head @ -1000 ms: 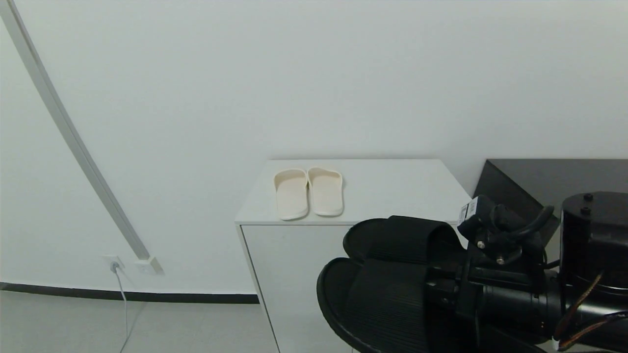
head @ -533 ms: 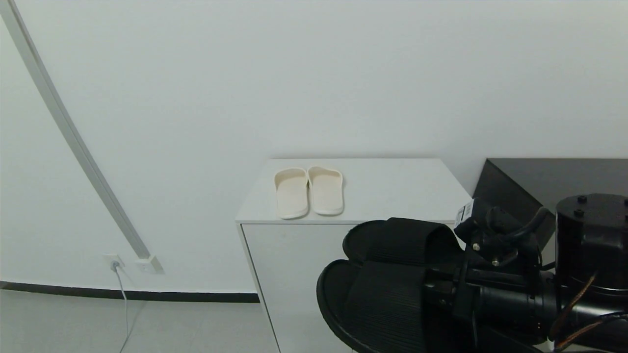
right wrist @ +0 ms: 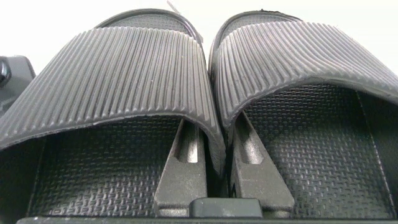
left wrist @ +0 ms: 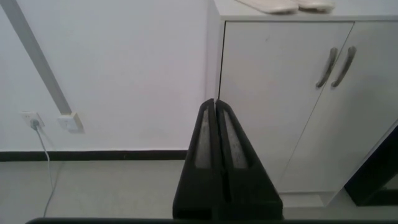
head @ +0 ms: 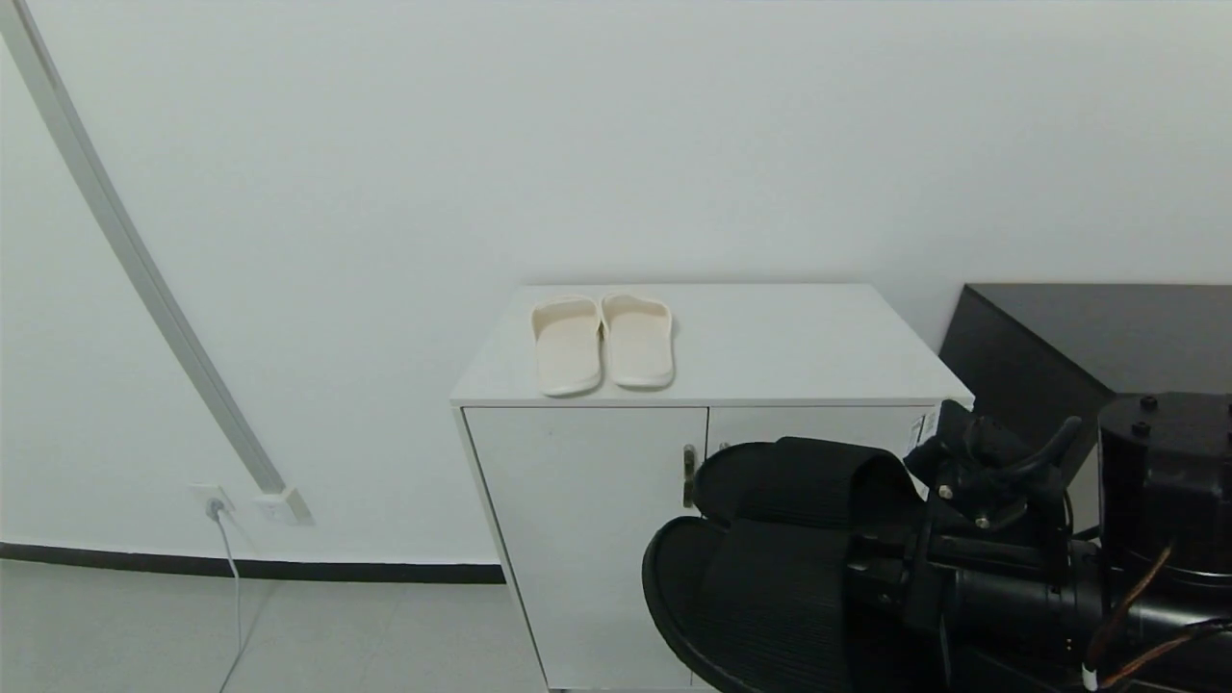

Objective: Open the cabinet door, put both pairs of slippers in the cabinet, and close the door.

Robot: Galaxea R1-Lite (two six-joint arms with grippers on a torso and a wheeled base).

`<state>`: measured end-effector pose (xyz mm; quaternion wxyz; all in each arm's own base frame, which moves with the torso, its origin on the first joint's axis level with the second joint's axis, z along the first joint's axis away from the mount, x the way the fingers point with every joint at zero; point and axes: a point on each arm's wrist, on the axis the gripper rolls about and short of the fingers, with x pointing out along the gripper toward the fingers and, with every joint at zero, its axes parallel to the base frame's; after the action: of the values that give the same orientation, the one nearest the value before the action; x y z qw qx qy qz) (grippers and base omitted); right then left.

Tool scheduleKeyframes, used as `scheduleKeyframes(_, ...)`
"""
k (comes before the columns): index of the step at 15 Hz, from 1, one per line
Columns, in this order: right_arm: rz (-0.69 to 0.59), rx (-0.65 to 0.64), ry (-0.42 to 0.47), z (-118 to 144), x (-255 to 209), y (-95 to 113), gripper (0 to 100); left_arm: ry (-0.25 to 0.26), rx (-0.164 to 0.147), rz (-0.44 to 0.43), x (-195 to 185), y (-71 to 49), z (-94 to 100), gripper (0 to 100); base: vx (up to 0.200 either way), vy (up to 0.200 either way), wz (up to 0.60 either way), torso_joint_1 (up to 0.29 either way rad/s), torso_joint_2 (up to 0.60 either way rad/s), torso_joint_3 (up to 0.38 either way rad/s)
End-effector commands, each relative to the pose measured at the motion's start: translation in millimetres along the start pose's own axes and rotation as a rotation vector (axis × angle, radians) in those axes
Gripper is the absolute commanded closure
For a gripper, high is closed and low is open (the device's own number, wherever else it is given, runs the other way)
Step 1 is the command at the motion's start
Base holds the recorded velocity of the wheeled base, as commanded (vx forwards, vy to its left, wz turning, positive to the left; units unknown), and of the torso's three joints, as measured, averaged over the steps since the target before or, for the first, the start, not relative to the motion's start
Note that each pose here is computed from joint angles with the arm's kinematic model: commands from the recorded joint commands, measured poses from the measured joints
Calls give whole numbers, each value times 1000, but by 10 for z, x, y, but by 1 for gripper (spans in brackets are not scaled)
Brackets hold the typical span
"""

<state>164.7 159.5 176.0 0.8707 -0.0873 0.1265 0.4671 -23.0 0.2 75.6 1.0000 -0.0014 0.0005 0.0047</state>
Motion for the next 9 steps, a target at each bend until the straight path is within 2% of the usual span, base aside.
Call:
scheduleKeyframes(1,-1,-3,-9,4,-44,7,100,0,0,0,0,0,0,0,0,0,0,-227,554,320)
scheduleKeyframes(9,-13,14,32,-92,-14,-32,100,0,0,0,0,0,0,0,0,0,0,-199,522,325)
